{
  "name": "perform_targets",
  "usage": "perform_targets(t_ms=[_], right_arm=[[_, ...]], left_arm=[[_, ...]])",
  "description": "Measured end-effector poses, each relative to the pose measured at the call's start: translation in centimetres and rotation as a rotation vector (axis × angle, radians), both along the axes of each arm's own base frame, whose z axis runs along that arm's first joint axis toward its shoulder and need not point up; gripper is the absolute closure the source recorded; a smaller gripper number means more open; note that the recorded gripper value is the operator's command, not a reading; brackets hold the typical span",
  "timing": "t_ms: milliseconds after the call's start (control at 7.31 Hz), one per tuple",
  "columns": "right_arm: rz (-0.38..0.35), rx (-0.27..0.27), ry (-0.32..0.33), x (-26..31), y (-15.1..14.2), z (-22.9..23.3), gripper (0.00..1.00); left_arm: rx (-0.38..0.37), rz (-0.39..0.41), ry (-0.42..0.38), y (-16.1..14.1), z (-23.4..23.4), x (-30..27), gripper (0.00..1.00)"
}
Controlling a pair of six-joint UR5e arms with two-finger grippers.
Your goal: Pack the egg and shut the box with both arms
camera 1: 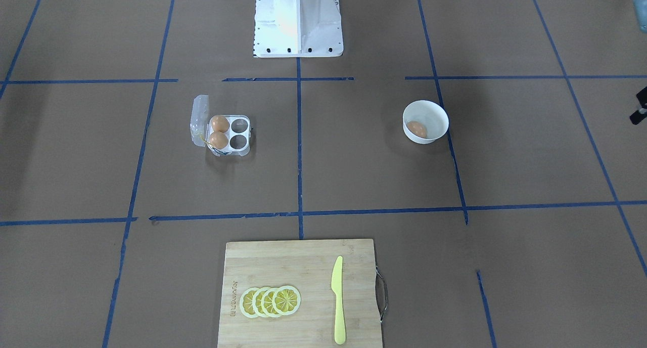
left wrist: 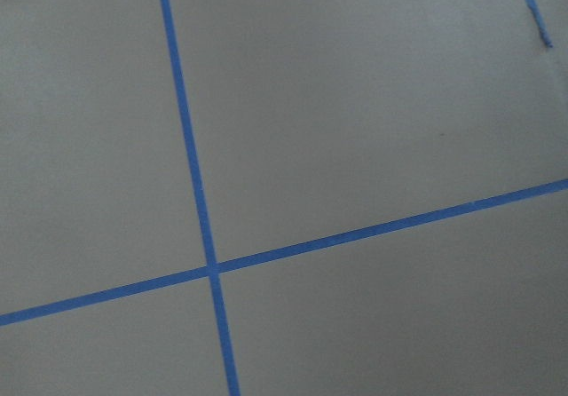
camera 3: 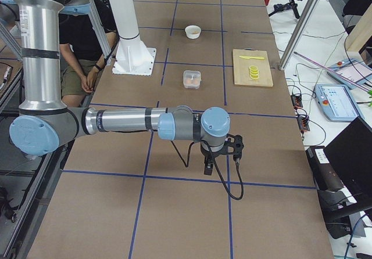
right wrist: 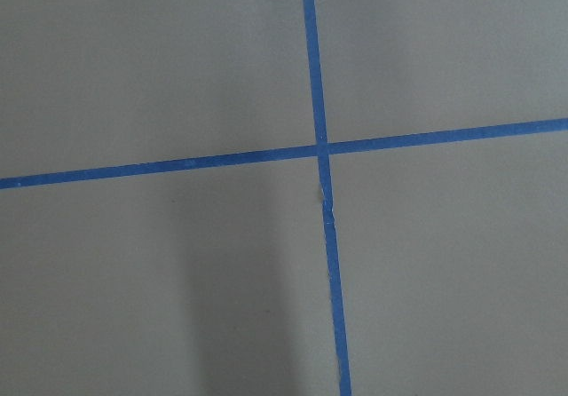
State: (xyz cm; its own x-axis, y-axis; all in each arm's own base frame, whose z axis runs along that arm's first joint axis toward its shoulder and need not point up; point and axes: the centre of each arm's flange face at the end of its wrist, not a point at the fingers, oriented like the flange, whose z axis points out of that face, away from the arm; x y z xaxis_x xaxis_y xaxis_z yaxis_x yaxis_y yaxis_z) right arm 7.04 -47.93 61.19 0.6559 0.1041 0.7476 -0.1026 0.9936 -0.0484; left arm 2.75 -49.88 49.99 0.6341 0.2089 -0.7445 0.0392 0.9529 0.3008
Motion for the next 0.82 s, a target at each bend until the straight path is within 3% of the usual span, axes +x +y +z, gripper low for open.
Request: perform_targets(t_ms=[410,821], right_arm=[[0.001,0.011,-0.001,0.0,-0.2,-0.6,0.00],[0.016,-0.005,-0.003,0.0,-0.2,-0.7,0.00]], left_arm=[[-0.127,-0.044,0.102,4.0,-6.8,11.1,0.04],[-0.235,-0.127,0.142,9.1,-9.2,20.7,0.06]])
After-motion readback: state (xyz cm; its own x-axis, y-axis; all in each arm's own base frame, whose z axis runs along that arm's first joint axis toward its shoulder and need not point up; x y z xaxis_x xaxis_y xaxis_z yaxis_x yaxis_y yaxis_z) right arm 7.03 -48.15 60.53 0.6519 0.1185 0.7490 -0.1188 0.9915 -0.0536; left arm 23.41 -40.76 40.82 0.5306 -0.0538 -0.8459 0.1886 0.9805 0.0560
